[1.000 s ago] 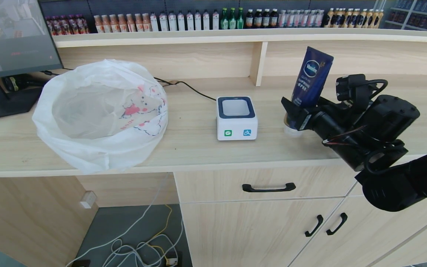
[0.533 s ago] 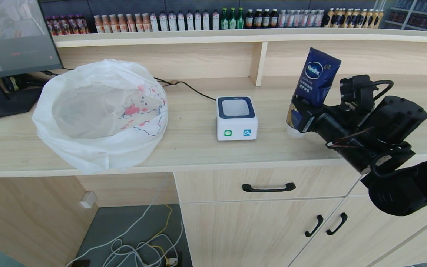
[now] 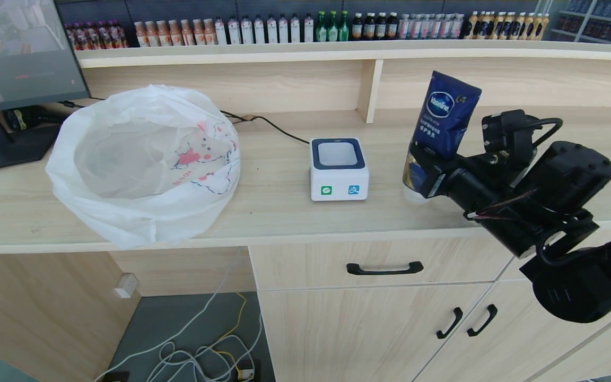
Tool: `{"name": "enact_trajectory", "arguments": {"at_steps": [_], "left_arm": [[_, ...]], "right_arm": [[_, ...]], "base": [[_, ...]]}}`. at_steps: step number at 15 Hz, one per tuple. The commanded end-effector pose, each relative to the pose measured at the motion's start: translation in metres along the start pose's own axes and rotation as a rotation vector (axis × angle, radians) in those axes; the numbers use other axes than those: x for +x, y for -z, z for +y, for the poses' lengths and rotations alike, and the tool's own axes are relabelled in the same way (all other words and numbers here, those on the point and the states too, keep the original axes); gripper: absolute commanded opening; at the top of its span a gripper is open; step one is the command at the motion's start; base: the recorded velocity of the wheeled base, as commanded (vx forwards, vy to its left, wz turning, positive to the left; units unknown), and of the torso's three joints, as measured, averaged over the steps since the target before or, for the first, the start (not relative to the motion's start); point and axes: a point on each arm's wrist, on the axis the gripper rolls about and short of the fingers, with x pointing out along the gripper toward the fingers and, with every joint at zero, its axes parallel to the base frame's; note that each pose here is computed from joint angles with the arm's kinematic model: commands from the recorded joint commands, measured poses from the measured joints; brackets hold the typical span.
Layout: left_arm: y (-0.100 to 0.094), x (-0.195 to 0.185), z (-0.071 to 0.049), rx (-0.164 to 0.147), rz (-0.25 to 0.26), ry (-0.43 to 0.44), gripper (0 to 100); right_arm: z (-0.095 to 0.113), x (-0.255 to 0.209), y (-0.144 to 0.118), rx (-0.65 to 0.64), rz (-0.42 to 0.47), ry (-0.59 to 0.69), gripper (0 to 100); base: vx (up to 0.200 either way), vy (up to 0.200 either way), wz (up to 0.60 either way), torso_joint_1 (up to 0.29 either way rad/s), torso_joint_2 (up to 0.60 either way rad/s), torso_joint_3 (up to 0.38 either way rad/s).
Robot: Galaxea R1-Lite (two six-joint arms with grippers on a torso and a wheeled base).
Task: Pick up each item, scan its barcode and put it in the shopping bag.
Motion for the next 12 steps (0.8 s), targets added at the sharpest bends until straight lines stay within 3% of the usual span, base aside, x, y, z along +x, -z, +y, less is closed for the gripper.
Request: {"name": "enact_trajectory", "arguments": {"at_steps": [1,6,9,12], "left_arm": [[0.000,0.000,0.000,0.000,-0.001,0.000,100],[0.000,0.000,0.000,0.000,-0.001,0.000,100],[0.000,0.000,0.000,0.000,-0.001,-0.001,100],[0.000,0.000,0.000,0.000,-0.001,0.000,100]], "right_arm": [[0.001,-0.013,-0.010,0.001,-0.008,-0.006,0],[0.016,-0.059,-0.047,0.001,-0.048,-0.058,0],[0.041,-0.090,-0.066,0.012,-0.055,-0.162,0],[0.048,-0.101,-0.076,-0.065,-0.097,-0.179,0]], "base": [[0.000,0.000,0.00,0.000,0.00,0.000],[0.000,0.000,0.00,0.000,0.00,0.000],[0.000,0.000,0.00,0.000,0.00,0.000],[0.000,0.000,0.00,0.000,0.00,0.000]]}}
